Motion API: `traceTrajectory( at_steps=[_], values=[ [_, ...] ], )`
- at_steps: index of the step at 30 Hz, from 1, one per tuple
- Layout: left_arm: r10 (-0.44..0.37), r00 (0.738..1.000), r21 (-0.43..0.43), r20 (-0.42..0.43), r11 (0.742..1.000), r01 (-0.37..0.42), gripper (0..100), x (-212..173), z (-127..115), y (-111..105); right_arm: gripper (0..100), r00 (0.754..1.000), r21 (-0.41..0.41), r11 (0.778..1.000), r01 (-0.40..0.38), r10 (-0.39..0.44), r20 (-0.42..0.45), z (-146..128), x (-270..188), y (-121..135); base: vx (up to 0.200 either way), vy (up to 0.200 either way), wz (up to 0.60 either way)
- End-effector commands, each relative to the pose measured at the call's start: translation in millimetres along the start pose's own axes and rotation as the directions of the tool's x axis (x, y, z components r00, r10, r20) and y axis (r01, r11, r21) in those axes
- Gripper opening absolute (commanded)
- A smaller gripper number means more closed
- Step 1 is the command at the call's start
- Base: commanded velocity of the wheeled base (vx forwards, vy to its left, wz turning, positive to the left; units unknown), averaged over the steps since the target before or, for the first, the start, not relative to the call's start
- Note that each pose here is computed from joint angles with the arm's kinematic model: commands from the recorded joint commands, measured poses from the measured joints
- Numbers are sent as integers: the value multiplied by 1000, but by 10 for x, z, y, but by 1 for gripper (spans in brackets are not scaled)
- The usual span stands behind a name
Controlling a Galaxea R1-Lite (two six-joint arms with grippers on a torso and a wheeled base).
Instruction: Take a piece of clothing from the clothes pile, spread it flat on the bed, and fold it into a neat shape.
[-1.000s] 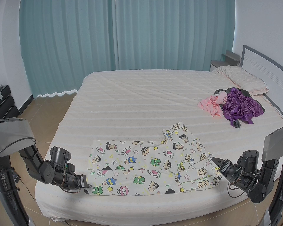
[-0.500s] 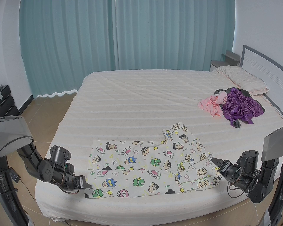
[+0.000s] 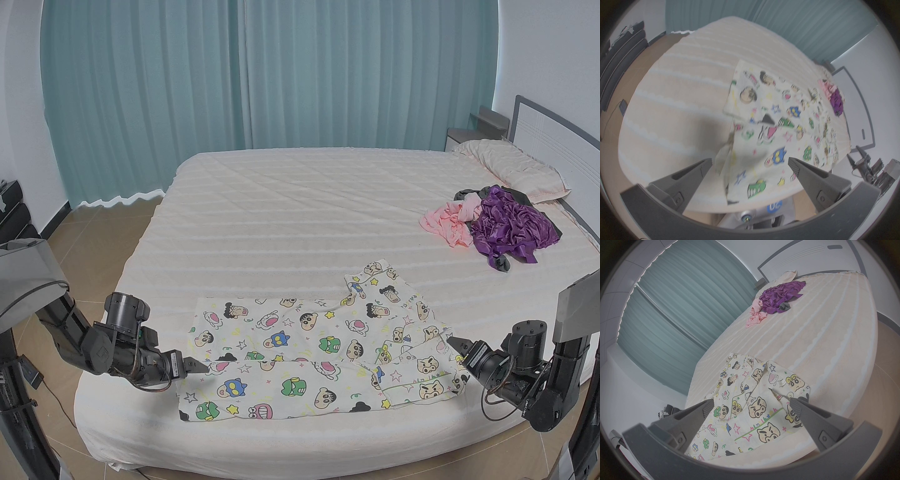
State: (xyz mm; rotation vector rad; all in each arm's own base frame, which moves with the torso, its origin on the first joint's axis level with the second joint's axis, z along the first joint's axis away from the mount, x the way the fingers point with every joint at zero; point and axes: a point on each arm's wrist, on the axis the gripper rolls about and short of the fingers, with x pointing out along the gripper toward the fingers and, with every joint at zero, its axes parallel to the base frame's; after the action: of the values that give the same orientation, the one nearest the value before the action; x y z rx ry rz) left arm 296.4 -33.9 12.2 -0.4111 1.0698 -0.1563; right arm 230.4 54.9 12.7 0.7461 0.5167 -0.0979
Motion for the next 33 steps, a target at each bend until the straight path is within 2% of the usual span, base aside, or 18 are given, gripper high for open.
traceTrajectory(
  at_steps=[1,9,19,20,27,31,33],
  values=[
    [-27,999,-6,39,1000,27,100,192,69,-12,100,1000,0,1000,-14,14,8,4,1,16,0,0,0],
    [-37,998,20,42,999,37,100,467,94,-12,100,1000,0,1000,-8,8,5,-2,12,6,0,0,0],
    [-42,999,61,30,997,40,100,530,64,-66,100,1000,-1,1000,-3,3,2,-11,31,-6,0,0,0],
    [-38,999,69,30,997,36,0,534,62,-63,100,1000,0,1000,-3,3,4,-6,34,-6,0,0,0],
    [-31,999,57,27,998,30,0,520,46,-37,100,1000,-53,999,-3,3,-2,58,131,-78,0,0,0],
    [-39,997,23,60,999,38,0,505,44,-12,100,999,-159,987,-26,20,-41,108,379,-216,0,0,0],
    [-54,994,0,95,999,55,0,495,43,-15,100,994,-212,975,-70,51,-97,105,436,-286,0,0,0]
  ],
)
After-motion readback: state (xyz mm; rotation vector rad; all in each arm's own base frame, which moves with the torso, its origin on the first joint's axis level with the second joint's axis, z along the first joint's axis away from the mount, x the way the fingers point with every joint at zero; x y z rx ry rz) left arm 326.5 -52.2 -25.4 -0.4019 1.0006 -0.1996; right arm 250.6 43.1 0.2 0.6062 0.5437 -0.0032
